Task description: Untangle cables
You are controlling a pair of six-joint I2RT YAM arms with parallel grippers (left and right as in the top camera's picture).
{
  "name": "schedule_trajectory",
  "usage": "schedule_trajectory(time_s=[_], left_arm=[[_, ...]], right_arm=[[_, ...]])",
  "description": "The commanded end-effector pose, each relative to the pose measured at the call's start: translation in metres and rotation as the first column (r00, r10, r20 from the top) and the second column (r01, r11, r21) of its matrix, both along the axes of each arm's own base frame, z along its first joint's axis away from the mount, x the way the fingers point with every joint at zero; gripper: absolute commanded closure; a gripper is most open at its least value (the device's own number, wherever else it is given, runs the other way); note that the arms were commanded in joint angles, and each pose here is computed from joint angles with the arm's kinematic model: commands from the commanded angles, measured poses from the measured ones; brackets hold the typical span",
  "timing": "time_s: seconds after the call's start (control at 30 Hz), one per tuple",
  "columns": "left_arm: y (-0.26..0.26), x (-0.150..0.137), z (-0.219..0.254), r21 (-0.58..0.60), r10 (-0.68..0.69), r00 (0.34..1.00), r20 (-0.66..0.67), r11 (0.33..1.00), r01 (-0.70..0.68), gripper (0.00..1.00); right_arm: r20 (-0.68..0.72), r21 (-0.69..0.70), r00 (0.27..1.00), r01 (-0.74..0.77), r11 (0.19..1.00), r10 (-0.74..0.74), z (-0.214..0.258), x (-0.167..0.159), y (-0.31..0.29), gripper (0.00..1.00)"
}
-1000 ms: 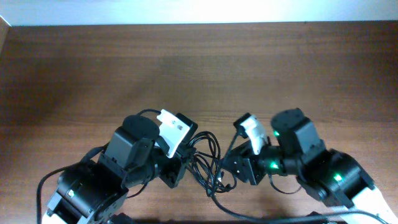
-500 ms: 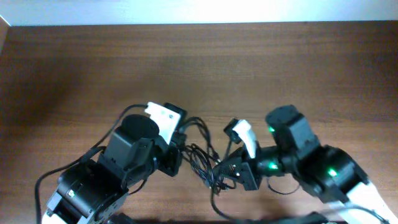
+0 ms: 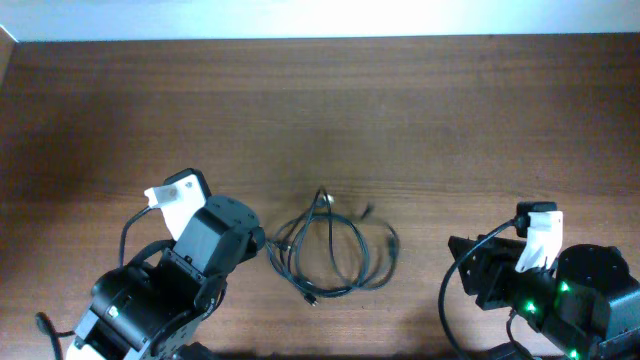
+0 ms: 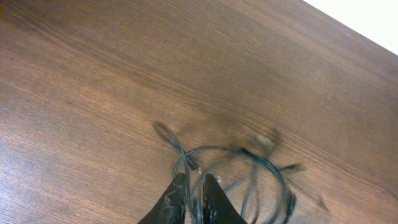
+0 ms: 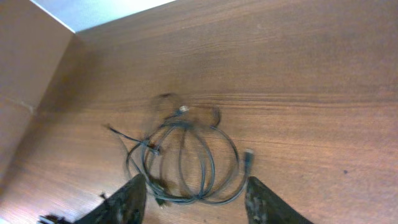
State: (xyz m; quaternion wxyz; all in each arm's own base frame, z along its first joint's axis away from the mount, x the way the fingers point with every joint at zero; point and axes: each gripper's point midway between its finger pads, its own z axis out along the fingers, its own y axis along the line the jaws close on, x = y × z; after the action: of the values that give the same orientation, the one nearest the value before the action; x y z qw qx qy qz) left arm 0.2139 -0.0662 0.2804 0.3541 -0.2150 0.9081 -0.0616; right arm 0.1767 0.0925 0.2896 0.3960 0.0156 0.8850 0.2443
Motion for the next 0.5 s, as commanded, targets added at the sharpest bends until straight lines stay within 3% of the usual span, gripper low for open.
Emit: schedule_trajectory(time_s=[0.0, 0.03, 0.07, 0.1, 0.2, 0.23, 0.3, 0.47], left_arm=[[-0.003, 0.001, 0.004, -0.045, 0.008, 1.000, 0.016, 0.999, -0.007, 0.89], [-0.004, 0.002, 0.005, -0.047, 0.008, 1.000, 0.020, 0.999, -0.007, 0.86], [-0.005, 0.002, 0.005, -0.052, 0.006, 1.000, 0.021, 0.999, -0.005, 0.74], [-0.007, 0.001, 0.004, -0.062, -0.003, 1.000, 0.014, 0.998, 0.004, 0.49], [-0.007, 0.001, 0.004, -0.063, -0.005, 1.000, 0.012, 0.998, 0.006, 0.05], [-0.007, 0.001, 0.004, -0.064, -0.005, 1.000, 0.012, 0.998, 0.006, 0.00], [-0.007, 0.001, 0.004, -0.063, -0.005, 1.000, 0.012, 0.998, 0.006, 0.01], [-0.009, 0.003, 0.000, -0.051, -0.005, 1.000, -0.006, 0.999, 0.005, 0.01]], right_arm=[[0.010, 0.006, 1.000, 0.002, 1.000, -0.003, 0.004, -0.001, -0.001, 0.41], [0.010, 0.006, 1.000, 0.002, 1.000, -0.002, 0.004, -0.001, -0.001, 0.38], [0.010, 0.006, 1.000, 0.002, 1.000, -0.002, 0.004, -0.001, -0.001, 0.35], [0.010, 0.006, 1.000, 0.002, 1.000, -0.002, 0.004, -0.001, -0.001, 0.32], [0.004, 0.003, 1.000, 0.003, 1.000, -0.003, 0.002, -0.002, -0.001, 0.26], [-0.004, 0.000, 1.000, 0.004, 1.000, -0.004, 0.001, -0.003, -0.002, 0.25], [-0.030, -0.010, 1.000, 0.004, 1.000, -0.004, -0.005, -0.006, -0.003, 0.17], [-0.042, -0.014, 0.999, 0.003, 1.000, -0.004, -0.007, -0.008, -0.004, 0.09]])
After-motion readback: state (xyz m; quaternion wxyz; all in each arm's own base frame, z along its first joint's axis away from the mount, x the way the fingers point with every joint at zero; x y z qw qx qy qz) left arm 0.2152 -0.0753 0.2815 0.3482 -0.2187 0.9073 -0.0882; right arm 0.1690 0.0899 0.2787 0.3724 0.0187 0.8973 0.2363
